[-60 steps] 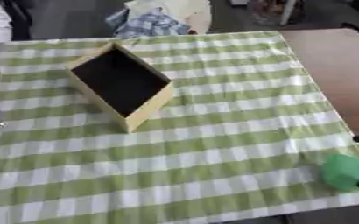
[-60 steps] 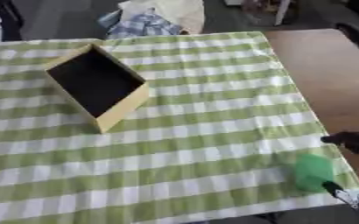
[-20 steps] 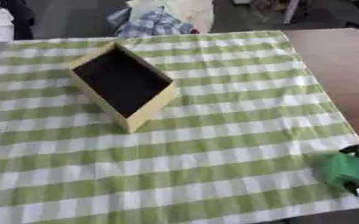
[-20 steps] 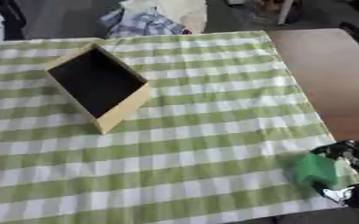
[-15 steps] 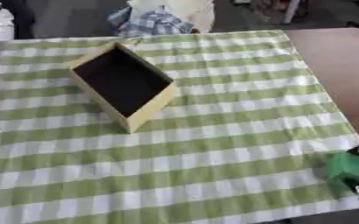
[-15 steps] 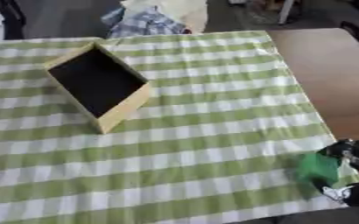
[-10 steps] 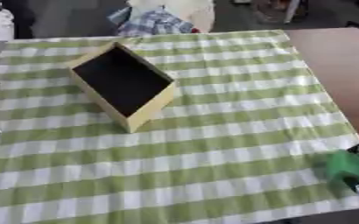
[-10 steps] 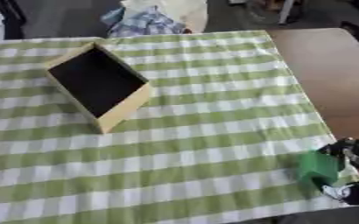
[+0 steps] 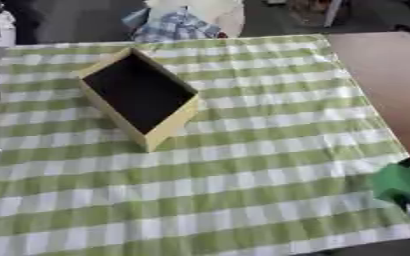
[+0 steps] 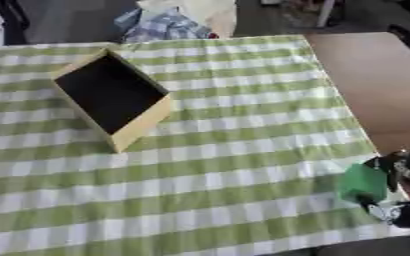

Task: Pick up objects on the table and place them in the box.

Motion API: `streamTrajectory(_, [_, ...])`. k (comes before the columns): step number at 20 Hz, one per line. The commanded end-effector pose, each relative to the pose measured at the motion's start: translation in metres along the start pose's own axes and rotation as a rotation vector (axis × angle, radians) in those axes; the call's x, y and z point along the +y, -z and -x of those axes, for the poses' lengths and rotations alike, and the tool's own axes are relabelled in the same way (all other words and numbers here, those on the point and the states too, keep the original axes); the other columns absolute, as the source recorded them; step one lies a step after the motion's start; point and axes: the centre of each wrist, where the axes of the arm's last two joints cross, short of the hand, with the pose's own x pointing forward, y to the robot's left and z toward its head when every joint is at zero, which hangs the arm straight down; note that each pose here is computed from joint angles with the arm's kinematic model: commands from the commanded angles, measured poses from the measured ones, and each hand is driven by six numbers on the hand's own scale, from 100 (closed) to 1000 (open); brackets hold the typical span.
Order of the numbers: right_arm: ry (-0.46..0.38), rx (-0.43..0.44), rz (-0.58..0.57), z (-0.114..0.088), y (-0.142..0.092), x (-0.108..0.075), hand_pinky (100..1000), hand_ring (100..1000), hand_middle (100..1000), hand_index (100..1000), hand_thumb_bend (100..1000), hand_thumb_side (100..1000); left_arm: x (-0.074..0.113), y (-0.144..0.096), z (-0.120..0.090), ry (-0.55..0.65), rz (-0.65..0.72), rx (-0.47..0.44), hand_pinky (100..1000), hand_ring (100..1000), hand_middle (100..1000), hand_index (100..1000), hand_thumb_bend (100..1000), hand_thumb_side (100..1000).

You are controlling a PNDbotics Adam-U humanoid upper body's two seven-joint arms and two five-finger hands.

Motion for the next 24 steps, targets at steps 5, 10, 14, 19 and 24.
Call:
streamTrajectory(5, [-0.113,-0.075,0.090,-0.009,0.010,-0.054,545,402,268,559,100,322,0.001,0.004,-0.004,0.004,0.002,-0.021,527,616,573,728,100,564])
streamTrajectory(10, [-0.147,-0.149,0.105,-0.018,0.026,-0.083,536,399,265,558,100,242,0.000,0.004,-0.004,-0.002,0.005,-0.020,527,616,573,728,100,564])
streamTrajectory(14, [-0.179,-0.210,0.130,-0.027,0.040,-0.109,544,403,266,561,100,214,-0.001,0.004,-0.004,-0.008,0.009,-0.020,527,616,573,728,100,564])
streamTrajectory(19, [-0.196,-0.253,0.178,-0.036,0.057,-0.140,544,399,260,554,100,195,-0.003,0.004,-0.004,-0.017,0.013,-0.021,527,610,572,727,100,565])
streamTrajectory(24, [-0.205,-0.313,0.213,-0.048,0.078,-0.168,556,406,266,560,100,193,-0.005,0.004,-0.005,-0.030,0.015,-0.020,528,605,573,728,100,565])
